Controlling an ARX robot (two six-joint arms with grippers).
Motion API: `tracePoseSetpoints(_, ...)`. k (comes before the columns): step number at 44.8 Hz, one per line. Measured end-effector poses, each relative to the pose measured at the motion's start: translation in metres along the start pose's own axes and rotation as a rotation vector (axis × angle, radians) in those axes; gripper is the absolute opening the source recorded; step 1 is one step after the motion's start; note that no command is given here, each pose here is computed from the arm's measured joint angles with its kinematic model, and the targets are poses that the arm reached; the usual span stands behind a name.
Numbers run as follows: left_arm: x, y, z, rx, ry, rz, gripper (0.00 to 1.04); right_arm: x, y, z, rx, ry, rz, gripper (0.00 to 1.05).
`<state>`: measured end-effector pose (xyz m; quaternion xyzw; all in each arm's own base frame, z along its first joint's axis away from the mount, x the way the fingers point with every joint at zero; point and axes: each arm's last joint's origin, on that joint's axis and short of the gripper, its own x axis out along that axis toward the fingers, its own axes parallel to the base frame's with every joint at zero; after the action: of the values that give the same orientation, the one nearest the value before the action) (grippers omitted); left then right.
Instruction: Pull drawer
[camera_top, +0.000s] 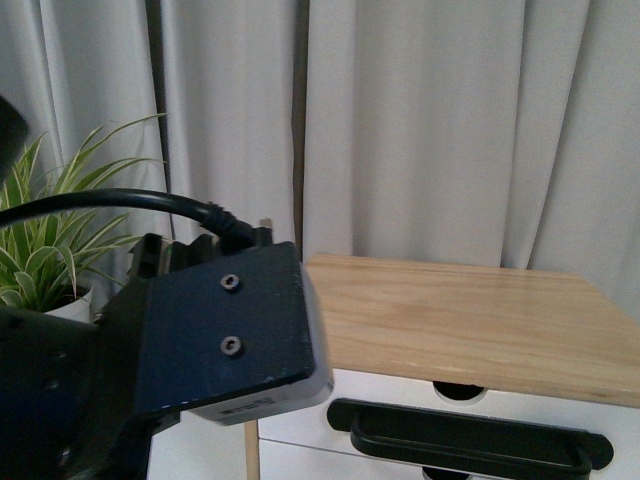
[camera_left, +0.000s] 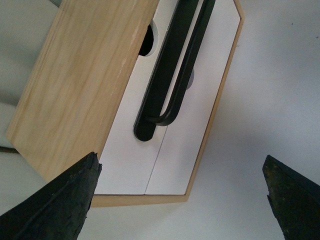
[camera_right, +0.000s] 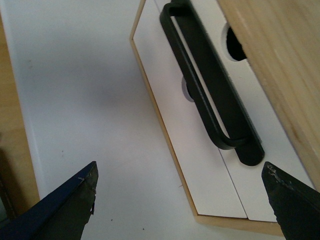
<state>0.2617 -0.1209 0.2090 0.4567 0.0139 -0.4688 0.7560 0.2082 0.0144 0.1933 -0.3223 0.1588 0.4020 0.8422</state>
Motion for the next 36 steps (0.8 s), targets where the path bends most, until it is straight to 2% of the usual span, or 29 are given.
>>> tracePoseSetpoints(15,0.034,0.02,0.003,0.09,0.067,-0.058,0.99,0.023,-0.003,-0.003,-0.163,0.085,0.066,0.96)
tracePoseSetpoints(26,0.053,0.016,-0.001,0.095,0.104,-0.117,0.99,0.041,-0.004,-0.001,-0.232,0.065,0.064,0.96)
tracePoseSetpoints(36,0.062,0.012,0.003,0.097,0.095,-0.142,0.99,0.05,-0.007,-0.003,-0.228,0.055,0.046,0.96)
